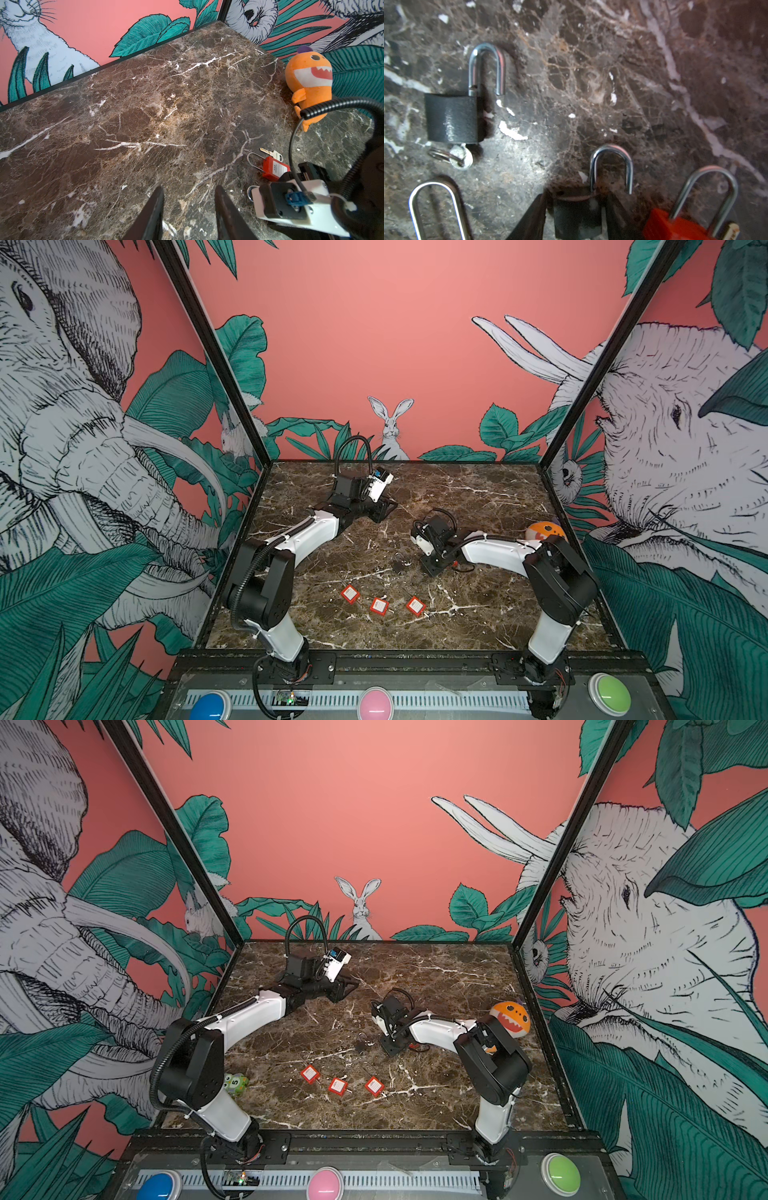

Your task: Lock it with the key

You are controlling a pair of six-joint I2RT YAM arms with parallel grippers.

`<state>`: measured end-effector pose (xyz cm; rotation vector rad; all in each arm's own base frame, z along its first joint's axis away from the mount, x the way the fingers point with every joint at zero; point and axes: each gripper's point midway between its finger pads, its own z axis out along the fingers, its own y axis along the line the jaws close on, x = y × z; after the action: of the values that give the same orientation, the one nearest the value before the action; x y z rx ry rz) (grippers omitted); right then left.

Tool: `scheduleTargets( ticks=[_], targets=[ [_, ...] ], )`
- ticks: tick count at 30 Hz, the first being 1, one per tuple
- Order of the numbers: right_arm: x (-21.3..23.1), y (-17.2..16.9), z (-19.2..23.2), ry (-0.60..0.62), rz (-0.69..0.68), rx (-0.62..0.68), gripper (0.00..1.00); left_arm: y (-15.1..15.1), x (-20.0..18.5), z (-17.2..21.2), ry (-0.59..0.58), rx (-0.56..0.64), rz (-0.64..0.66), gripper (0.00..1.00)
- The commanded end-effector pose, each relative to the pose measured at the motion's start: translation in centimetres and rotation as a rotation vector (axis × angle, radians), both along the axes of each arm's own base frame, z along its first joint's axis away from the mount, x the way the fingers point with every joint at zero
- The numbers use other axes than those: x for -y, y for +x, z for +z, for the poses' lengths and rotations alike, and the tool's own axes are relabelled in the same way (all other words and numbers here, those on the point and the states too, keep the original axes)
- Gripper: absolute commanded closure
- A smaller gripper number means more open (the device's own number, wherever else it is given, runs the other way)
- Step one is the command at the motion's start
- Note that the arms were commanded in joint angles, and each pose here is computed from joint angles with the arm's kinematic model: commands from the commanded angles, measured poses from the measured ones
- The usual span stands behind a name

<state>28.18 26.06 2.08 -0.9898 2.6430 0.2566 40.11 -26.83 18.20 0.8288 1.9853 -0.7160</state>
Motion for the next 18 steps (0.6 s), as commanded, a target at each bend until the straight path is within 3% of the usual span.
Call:
scheduleTargets(
  ticks=[1,10,18],
  targets=[
    [1.0,-1.4,-1.2,-0.060,0.021,-0.041,0.55,0.4,0.5,1.8,-0.038,0.035,-0.004,0.58],
    [1.0,-1.8,-1.0,-0.066,0.039,-0.042,0.65,0.7,0.8,1.7,-0.047,0.030,-0.015,0.61],
    [0.2,-0.8,1.3,-0.036,0.094,0.034,0.76,0.4,0.8,2.1,-0.060,0.080,-0.025,0.61]
  ],
)
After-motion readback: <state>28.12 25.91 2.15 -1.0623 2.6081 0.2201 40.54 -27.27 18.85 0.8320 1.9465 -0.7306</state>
